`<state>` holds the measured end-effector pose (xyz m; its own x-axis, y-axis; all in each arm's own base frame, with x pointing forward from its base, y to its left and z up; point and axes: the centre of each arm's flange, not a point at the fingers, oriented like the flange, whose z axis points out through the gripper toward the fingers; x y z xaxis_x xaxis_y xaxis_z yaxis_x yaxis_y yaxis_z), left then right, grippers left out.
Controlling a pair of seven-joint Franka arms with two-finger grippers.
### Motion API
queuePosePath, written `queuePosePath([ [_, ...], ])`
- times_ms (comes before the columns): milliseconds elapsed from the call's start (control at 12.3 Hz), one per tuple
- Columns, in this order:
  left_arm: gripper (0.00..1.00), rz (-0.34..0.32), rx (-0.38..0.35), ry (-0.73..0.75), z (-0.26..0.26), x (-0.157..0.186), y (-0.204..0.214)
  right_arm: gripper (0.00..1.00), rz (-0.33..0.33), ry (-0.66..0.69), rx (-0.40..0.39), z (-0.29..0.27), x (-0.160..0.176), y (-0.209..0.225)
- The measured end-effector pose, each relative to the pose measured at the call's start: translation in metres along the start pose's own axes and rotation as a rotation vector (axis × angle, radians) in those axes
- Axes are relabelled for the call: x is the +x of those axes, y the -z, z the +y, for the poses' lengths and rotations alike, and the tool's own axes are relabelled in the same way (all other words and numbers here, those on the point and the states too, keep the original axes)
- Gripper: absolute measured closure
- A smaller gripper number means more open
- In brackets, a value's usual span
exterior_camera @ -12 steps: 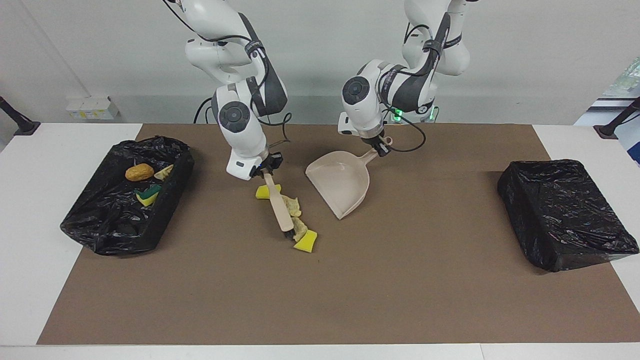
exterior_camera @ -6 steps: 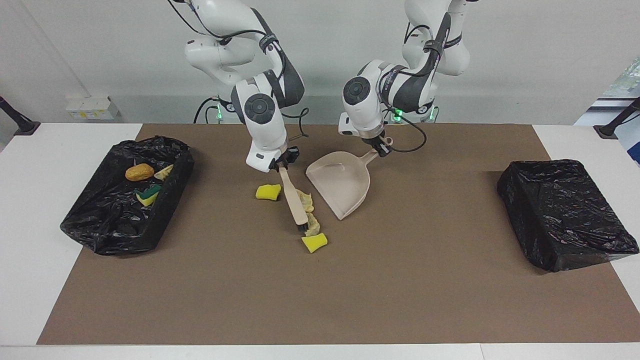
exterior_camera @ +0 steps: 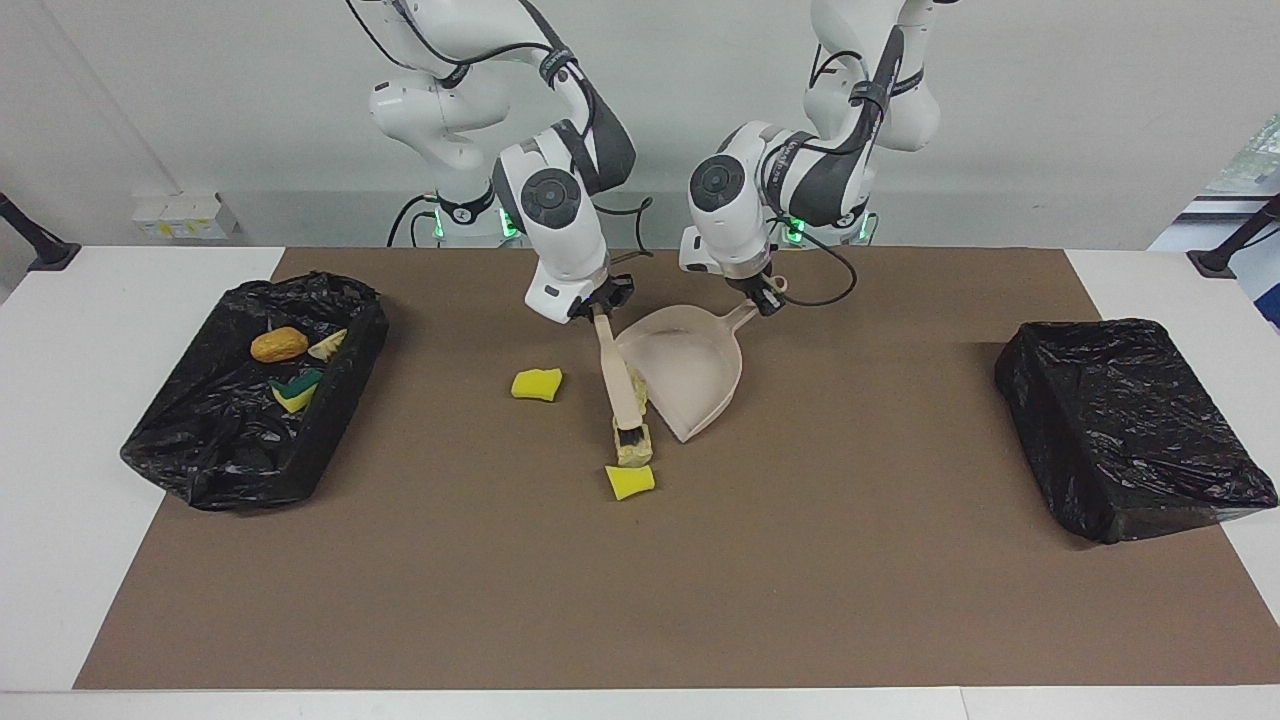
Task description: Sweep and dump trash in bin
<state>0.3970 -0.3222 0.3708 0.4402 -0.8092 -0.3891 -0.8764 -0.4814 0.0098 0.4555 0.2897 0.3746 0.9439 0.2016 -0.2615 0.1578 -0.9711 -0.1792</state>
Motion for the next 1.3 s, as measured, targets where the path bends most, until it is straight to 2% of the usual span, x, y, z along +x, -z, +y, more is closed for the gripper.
queuePosePath([
  [324,0.67,0.000,0.000,0.000,0.000,0.000,0.000,0.73,0.005,-0.017,0.015,-0.022,-0.009,0.004],
  [648,0.67,0.001,0.000,0.000,0.000,0.000,0.000,0.73,-0.023,0.000,0.005,0.014,0.002,0.037],
  [810,0.67,0.003,0.001,0.001,-0.001,0.000,0.000,0.73,-0.008,0.035,-0.035,0.034,0.008,0.052],
  [972,0.67,0.009,0.001,0.005,-0.003,0.000,0.000,0.73,0.010,0.058,-0.088,0.077,0.017,0.059],
  [1134,0.67,0.010,0.001,0.005,-0.003,0.000,0.000,0.73,0.020,0.006,-0.079,0.147,0.022,0.053],
  [1296,0.67,0.010,0.001,0.006,-0.003,0.000,0.000,0.73,-0.013,-0.065,-0.066,0.196,0.006,0.036],
])
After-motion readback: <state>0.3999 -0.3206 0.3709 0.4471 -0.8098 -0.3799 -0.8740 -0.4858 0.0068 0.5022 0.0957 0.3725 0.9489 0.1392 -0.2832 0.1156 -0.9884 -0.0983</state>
